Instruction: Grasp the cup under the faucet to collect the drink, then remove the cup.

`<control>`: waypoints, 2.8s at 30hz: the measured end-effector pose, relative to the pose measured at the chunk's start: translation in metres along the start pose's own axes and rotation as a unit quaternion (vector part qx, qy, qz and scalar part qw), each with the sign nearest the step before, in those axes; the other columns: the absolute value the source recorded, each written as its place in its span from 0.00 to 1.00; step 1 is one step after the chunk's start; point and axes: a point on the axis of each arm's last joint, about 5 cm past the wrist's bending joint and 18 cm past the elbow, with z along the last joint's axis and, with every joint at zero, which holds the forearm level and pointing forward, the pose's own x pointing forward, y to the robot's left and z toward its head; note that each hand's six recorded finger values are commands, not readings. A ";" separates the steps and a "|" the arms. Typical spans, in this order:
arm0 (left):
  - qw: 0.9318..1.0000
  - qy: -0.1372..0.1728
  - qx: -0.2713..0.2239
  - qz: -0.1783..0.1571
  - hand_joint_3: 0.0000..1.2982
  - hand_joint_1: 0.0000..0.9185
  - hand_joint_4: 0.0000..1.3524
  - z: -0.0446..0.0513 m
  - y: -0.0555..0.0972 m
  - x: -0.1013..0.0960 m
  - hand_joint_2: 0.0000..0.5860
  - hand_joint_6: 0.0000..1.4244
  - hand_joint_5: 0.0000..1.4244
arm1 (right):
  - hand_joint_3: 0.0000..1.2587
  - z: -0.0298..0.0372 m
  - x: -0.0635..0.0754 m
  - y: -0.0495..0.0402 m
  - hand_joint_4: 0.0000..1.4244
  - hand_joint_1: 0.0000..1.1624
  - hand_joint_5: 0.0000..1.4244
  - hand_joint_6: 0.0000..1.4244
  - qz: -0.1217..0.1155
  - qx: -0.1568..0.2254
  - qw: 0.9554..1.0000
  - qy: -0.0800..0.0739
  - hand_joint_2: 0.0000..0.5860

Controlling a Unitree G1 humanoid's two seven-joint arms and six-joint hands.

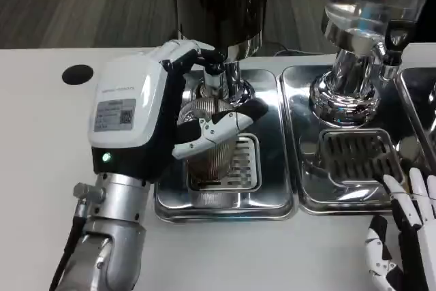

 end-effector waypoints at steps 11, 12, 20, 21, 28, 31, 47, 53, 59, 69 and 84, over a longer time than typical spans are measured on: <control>1.000 -0.001 0.000 0.000 0.49 0.00 0.30 -0.0001 0.000 0.000 0.15 0.34 0.35 | 0.15 0.0005 0.000 0.0003 0.01 0.04 0.00 0.05 0.001 -0.002 1.000 -0.003 0.93; 1.000 -0.001 0.000 0.000 0.49 0.00 0.30 -0.0001 0.000 0.000 0.15 0.34 0.35 | 0.15 0.0005 0.000 0.0004 0.01 0.04 0.00 0.05 0.001 -0.002 1.000 -0.003 0.93; 1.000 0.000 0.000 0.000 0.49 0.00 0.30 -0.0008 0.000 0.000 0.15 0.34 0.36 | 0.15 0.0006 0.000 0.0005 0.01 0.04 0.00 0.05 0.001 -0.001 1.000 -0.002 0.93; 1.000 0.001 0.001 0.000 0.49 0.00 0.30 -0.0014 -0.001 0.000 0.15 0.34 0.36 | 0.15 0.0006 0.000 0.0006 0.01 0.04 0.00 0.05 0.001 -0.001 1.000 -0.002 0.93; 1.000 -0.001 0.000 0.002 0.49 0.00 0.29 -0.0018 -0.001 0.000 0.15 0.34 0.35 | 0.15 0.0009 0.000 0.0009 0.01 0.04 0.00 0.05 0.001 0.000 1.000 -0.001 0.93; 1.000 -0.001 -0.002 0.004 0.47 0.00 0.26 -0.0010 -0.001 0.000 0.15 0.32 0.33 | 0.15 0.0016 0.000 0.0013 0.01 0.04 0.00 0.05 0.000 0.001 1.000 0.000 0.93; 0.997 0.026 0.015 0.066 0.21 0.00 0.00 -0.0136 0.006 0.002 0.10 0.19 0.19 | 0.15 -0.0005 -0.004 0.0067 0.00 0.06 0.00 0.06 0.012 0.004 1.000 0.013 0.91; 0.996 0.017 0.021 0.082 0.19 0.00 0.00 -0.0150 0.014 -0.007 0.08 0.18 0.17 | 0.12 0.0001 0.001 0.0046 0.00 0.14 0.00 0.04 0.014 -0.006 1.000 0.002 0.80; 0.994 0.043 0.032 0.091 0.19 0.00 0.00 -0.0214 0.024 -0.033 0.07 0.16 0.16 | 0.09 0.0025 0.011 0.0036 0.00 0.15 0.00 0.04 0.026 -0.019 0.999 -0.014 0.74; 0.992 0.102 0.061 0.045 0.16 0.00 0.00 -0.0371 0.031 -0.097 0.08 0.12 0.12 | 0.08 0.0116 0.025 0.0007 0.00 0.15 0.00 0.05 0.034 -0.030 0.998 -0.049 0.66; 0.977 0.150 0.093 -0.122 0.15 0.00 0.00 -0.0438 -0.011 -0.157 0.08 0.09 0.10 | 0.00 0.0301 0.049 -0.0192 0.00 0.32 0.00 0.04 0.080 0.030 0.995 -0.060 0.44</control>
